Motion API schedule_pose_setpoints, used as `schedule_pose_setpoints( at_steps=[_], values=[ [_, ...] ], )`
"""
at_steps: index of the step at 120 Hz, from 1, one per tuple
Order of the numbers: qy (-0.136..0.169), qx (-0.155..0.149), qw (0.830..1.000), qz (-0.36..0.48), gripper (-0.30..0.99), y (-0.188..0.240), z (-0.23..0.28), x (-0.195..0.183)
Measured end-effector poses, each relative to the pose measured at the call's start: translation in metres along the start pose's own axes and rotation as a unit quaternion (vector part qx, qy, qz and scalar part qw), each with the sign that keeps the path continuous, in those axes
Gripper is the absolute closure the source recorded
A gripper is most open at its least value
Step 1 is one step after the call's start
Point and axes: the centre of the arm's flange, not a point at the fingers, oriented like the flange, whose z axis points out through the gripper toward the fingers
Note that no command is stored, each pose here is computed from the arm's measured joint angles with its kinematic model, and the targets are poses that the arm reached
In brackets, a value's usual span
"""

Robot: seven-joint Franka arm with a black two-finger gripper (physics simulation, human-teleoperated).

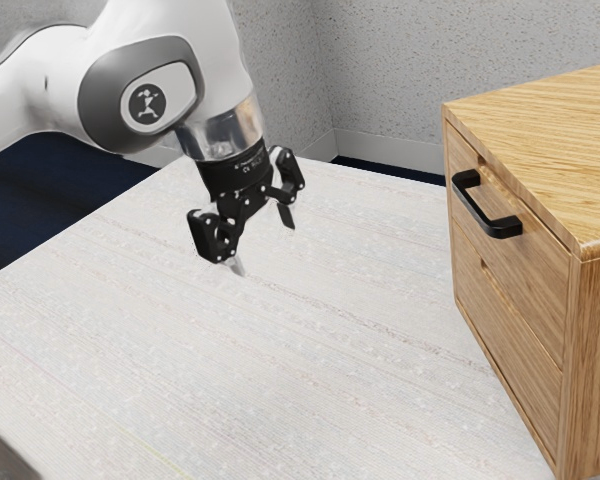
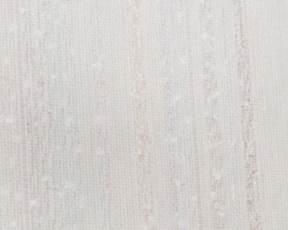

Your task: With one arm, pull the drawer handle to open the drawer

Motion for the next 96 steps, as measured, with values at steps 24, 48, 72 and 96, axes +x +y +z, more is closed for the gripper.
schedule_pose_setpoints(
  at_steps=[24,48,72,96],
  values=[
    [0.002,-0.073,0.997,-0.018,0.00,0.032,-0.003,0.013],
    [-0.020,-0.122,0.992,0.019,0.00,0.010,-0.012,-0.016],
    [-0.027,-0.151,0.983,0.100,0.00,0.009,-0.014,-0.081],
    [-0.007,-0.159,0.977,0.144,0.00,0.032,0.003,-0.080]
  ],
)
